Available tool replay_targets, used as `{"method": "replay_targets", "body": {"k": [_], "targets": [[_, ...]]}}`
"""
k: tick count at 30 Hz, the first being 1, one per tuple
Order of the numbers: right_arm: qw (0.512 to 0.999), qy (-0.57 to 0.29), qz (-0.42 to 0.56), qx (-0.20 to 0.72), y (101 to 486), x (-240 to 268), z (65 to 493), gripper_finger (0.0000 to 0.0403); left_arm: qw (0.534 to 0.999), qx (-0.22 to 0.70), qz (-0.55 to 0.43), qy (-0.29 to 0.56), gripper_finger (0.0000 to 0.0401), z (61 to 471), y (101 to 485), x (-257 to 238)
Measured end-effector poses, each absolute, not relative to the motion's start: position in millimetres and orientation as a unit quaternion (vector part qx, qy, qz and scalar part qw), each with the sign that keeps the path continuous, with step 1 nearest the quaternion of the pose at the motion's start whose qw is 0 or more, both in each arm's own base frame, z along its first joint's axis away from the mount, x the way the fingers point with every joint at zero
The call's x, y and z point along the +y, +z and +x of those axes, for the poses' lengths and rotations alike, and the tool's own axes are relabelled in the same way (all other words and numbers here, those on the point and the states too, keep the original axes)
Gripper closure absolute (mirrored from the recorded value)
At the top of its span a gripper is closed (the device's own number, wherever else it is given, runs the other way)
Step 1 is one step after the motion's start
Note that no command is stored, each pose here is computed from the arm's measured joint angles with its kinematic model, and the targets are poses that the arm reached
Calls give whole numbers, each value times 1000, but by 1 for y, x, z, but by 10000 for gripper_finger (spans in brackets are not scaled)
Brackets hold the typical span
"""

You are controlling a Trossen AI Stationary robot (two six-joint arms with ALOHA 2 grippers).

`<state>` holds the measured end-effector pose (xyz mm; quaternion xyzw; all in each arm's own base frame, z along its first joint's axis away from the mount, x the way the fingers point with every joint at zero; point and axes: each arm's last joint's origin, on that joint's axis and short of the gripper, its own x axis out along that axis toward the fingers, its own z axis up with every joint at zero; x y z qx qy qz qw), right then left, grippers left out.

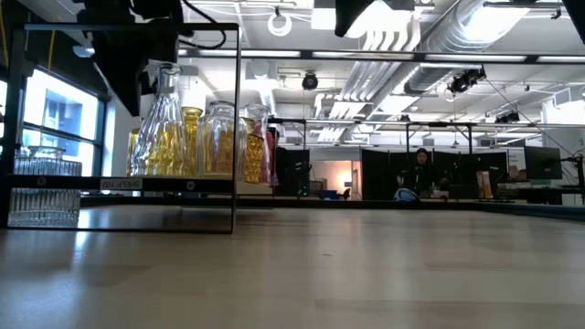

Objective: Sort vases onto shelf
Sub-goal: Adjust the yellow vases on the shelf

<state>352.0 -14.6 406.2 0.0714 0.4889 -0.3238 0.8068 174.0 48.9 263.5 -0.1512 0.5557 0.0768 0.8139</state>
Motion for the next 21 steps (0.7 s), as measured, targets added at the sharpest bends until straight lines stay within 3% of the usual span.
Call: {"method": "replay_targets", "body": {"k": [8, 21], "targets": [[807, -323, 71, 489, 406, -15, 352, 403, 850, 501, -151, 69, 401, 185, 269, 52], [807, -323, 70, 489, 406, -15, 352, 403, 863, 474, -165, 66, 401, 191, 271, 53]]}}
